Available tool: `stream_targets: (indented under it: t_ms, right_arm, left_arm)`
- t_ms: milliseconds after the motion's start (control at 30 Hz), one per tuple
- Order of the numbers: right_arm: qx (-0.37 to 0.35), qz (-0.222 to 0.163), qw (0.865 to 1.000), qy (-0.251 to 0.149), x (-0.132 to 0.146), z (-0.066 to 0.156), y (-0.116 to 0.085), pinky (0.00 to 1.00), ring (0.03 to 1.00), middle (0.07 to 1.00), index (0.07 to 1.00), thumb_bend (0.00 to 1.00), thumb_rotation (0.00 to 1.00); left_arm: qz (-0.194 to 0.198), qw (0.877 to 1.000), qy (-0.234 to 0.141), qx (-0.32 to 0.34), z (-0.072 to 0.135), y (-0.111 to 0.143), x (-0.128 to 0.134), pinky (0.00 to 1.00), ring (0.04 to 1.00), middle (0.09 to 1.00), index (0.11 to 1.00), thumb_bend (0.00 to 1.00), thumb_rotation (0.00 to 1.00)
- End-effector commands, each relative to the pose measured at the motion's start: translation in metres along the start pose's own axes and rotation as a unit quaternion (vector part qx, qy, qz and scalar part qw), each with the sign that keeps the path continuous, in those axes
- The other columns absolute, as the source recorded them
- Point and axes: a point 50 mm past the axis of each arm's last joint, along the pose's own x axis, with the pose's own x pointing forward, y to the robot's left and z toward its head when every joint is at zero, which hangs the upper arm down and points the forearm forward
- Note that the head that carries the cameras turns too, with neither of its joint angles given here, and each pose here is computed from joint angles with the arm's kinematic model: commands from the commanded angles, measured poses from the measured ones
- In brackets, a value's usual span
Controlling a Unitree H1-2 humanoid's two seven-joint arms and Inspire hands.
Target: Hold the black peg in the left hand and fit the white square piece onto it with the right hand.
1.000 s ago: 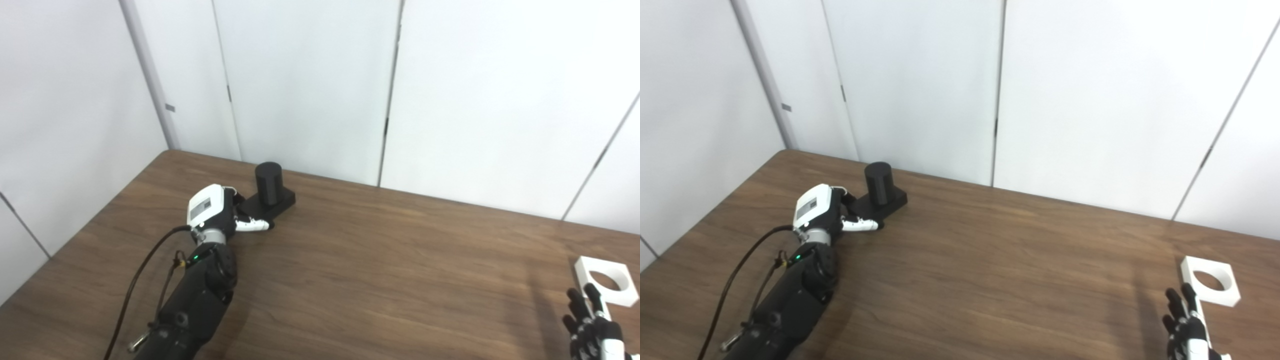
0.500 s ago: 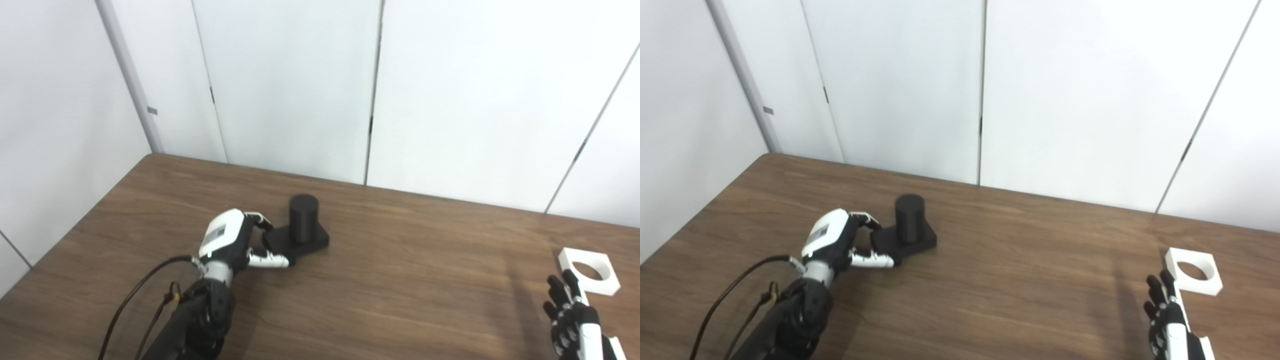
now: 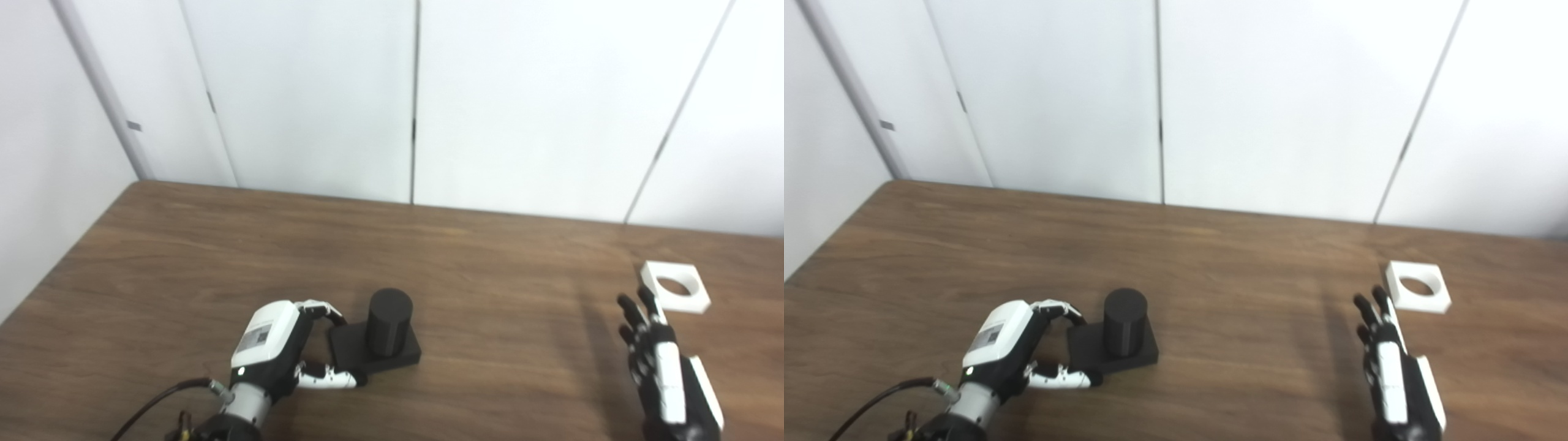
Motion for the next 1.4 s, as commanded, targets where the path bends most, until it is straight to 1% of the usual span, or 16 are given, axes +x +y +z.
stream_targets:
  t_ms: [0, 100, 233, 300, 400, 667, 867, 1033, 1100, 1167, 1267, 1300, 1367]
  right_arm:
    - [-0.001, -0.014, 0.999, 0.038, -0.039, -0.009, 0.002, 1.00, 1.000, 0.945, 1.000, 0.52, 1.00]
    - [0.002, -0.013, 0.999, 0.041, -0.038, -0.006, 0.004, 1.00, 1.000, 0.946, 1.000, 0.56, 1.00]
    - [-0.004, -0.012, 0.999, 0.040, -0.037, -0.003, 0.006, 1.00, 1.000, 0.941, 1.000, 0.57, 1.00]
    - [-0.006, -0.012, 0.999, 0.041, -0.037, -0.002, 0.006, 1.00, 1.000, 0.938, 1.000, 0.57, 1.00]
    - [-0.003, -0.015, 0.999, 0.044, -0.037, 0.001, 0.007, 1.00, 1.000, 0.938, 1.000, 0.57, 1.00]
    - [-0.003, -0.013, 0.999, 0.046, -0.036, 0.006, 0.008, 1.00, 1.000, 0.939, 1.000, 0.57, 1.00]
    - [-0.002, -0.016, 0.999, 0.041, -0.036, 0.007, 0.010, 1.00, 0.992, 0.934, 1.000, 0.56, 1.00]
    - [-0.007, -0.025, 0.999, 0.036, -0.033, 0.014, 0.009, 1.00, 1.000, 0.944, 1.000, 0.54, 1.00]
    - [-0.018, -0.029, 0.999, 0.030, -0.031, 0.018, 0.008, 1.00, 0.992, 0.938, 0.995, 0.55, 0.99]
    - [-0.034, -0.030, 0.999, 0.025, -0.030, 0.024, 0.005, 1.00, 0.984, 0.931, 0.981, 0.55, 0.92]
    - [-0.058, -0.029, 0.998, 0.017, -0.027, 0.036, -0.001, 1.00, 0.981, 0.927, 0.971, 0.57, 0.85]
    - [-0.060, -0.030, 0.998, 0.015, -0.026, 0.042, -0.004, 1.00, 0.982, 0.927, 0.969, 0.57, 0.83]
    - [-0.059, -0.031, 0.998, 0.014, -0.025, 0.048, -0.007, 1.00, 0.982, 0.920, 0.960, 0.56, 0.84]
  left_arm:
    - [-0.011, 0.999, -0.046, -0.007, 0.011, -0.001, -0.007, 0.72, 0.812, 0.765, 0.487, 0.51, 0.05]
    - [-0.031, 0.996, -0.074, -0.027, 0.015, -0.009, -0.017, 0.71, 0.809, 0.764, 0.487, 0.51, 0.04]
    - [-0.062, 0.991, -0.112, -0.042, 0.017, -0.026, -0.028, 0.68, 0.802, 0.765, 0.487, 0.51, 0.04]
    - [-0.070, 0.988, -0.124, -0.052, 0.018, -0.034, -0.033, 0.67, 0.791, 0.758, 0.487, 0.52, 0.04]
    - [-0.085, 0.985, -0.133, -0.067, 0.021, -0.044, -0.038, 0.68, 0.795, 0.758, 0.487, 0.52, 0.04]
    - [-0.099, 0.982, -0.137, -0.080, 0.029, -0.066, -0.045, 0.69, 0.795, 0.754, 0.487, 0.52, 0.04]
    - [-0.099, 0.982, -0.139, -0.075, 0.027, -0.066, -0.043, 0.69, 0.799, 0.757, 0.487, 0.52, 0.04]
    - [-0.095, 0.982, -0.140, -0.080, 0.024, -0.064, -0.041, 0.68, 0.800, 0.758, 0.487, 0.52, 0.04]
    - [-0.096, 0.982, -0.142, -0.079, 0.024, -0.063, -0.041, 0.68, 0.800, 0.759, 0.486, 0.52, 0.04]
    - [-0.106, 0.982, -0.139, -0.070, 0.023, -0.062, -0.040, 0.69, 0.806, 0.767, 0.487, 0.51, 0.04]
    - [-0.120, 0.982, -0.137, -0.056, 0.022, -0.063, -0.039, 0.69, 0.807, 0.769, 0.487, 0.51, 0.04]
    - [-0.124, 0.981, -0.137, -0.051, 0.021, -0.063, -0.039, 0.69, 0.806, 0.768, 0.487, 0.52, 0.04]
    - [-0.128, 0.981, -0.138, -0.044, 0.021, -0.063, -0.039, 0.69, 0.800, 0.765, 0.487, 0.52, 0.04]
